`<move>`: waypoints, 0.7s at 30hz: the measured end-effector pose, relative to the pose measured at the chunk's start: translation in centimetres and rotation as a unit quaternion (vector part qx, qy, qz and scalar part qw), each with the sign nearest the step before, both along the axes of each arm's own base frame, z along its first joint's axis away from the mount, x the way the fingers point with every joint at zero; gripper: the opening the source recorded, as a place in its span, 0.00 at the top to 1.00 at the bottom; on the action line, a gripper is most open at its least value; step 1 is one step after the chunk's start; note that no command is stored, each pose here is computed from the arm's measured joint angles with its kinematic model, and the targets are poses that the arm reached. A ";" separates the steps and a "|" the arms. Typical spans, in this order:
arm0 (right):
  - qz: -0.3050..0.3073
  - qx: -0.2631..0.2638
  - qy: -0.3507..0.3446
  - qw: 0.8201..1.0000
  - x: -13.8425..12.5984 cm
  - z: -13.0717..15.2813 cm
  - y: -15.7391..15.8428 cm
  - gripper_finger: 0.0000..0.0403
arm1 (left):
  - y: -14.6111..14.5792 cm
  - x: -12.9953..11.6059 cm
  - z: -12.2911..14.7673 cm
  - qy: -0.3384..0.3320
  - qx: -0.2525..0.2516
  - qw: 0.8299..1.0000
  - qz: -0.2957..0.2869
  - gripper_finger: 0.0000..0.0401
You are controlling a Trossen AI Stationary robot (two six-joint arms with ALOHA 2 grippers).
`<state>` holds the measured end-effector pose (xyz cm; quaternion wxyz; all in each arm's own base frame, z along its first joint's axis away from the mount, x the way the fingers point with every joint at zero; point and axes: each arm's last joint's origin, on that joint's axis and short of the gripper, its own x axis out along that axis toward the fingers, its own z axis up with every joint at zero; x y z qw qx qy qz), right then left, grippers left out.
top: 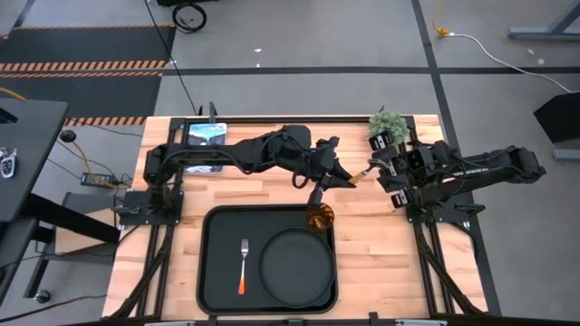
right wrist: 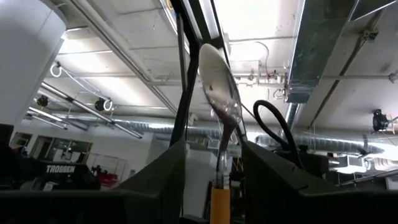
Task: Pick and place plate/cup/fork/spoon on tray
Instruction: Put the brown spoon on the black tray to the left of the orange fork
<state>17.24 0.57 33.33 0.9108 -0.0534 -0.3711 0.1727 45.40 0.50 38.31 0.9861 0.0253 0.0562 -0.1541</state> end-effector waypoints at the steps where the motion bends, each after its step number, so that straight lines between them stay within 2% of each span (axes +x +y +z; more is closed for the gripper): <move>1: -0.001 0.000 0.002 1.000 -0.1 0.0 0.0 0.60 | -0.2 -0.2 0.0 0.009 0.000 1.000 0.000 0.90; 10: -0.016 -0.001 0.059 0.998 -0.2 -0.4 -0.3 0.60 | -2.3 -1.0 -1.1 0.087 0.046 0.994 0.044 0.90; 16: -0.028 -0.005 0.098 0.995 -0.5 -0.7 -0.6 0.60 | -3.9 -2.6 0.0 0.108 0.063 0.991 0.055 0.90; 21: -0.022 -0.011 0.133 0.991 -0.7 -1.1 -0.5 0.60 | -5.6 -4.2 0.0 0.161 0.078 0.981 0.071 0.90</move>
